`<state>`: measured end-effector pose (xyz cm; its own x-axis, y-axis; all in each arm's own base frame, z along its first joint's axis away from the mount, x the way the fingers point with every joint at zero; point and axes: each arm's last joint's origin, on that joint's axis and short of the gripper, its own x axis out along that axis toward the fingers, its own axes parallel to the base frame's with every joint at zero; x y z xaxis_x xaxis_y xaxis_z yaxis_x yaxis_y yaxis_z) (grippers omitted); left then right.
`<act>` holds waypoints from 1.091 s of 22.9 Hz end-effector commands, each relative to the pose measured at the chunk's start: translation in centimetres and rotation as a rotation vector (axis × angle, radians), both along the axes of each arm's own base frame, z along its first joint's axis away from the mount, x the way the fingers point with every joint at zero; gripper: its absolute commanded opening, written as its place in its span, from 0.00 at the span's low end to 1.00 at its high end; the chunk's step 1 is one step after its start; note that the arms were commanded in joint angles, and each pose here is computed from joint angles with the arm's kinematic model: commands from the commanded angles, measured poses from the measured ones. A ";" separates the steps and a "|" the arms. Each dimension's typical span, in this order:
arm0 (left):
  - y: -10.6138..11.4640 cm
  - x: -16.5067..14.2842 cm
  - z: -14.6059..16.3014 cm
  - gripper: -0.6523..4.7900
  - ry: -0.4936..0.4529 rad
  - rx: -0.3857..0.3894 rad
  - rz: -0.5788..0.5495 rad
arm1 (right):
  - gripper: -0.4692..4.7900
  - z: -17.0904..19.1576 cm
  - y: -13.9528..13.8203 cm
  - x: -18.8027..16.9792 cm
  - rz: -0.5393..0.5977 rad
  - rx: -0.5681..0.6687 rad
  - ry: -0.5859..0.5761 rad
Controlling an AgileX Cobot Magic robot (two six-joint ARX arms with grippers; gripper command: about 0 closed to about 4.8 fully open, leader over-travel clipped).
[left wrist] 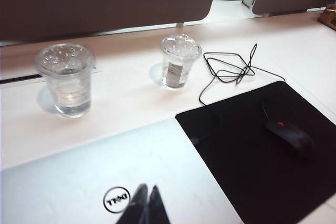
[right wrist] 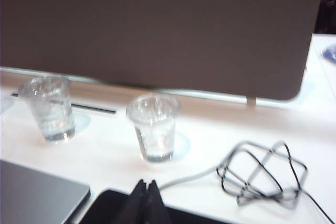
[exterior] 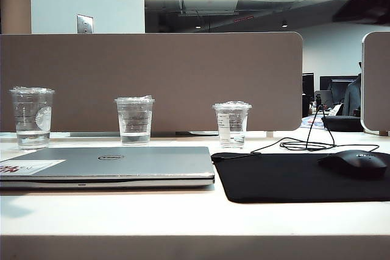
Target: Pick up the coffee cup on the right and place it on the right side of the laptop.
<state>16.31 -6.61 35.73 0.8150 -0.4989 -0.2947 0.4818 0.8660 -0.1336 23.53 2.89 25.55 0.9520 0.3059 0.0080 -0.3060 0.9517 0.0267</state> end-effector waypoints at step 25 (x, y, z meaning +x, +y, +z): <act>-0.3 0.1 0.1 0.11 0.016 -0.019 -0.061 | 1.00 -9.5 5.0 18.6 0.194 -0.009 0.080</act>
<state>16.40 -6.87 35.52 0.7783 -0.5423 -0.3165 0.5218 0.8390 -0.1546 41.56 7.63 15.47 0.8725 0.4765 -0.1082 -0.4722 0.8791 0.0641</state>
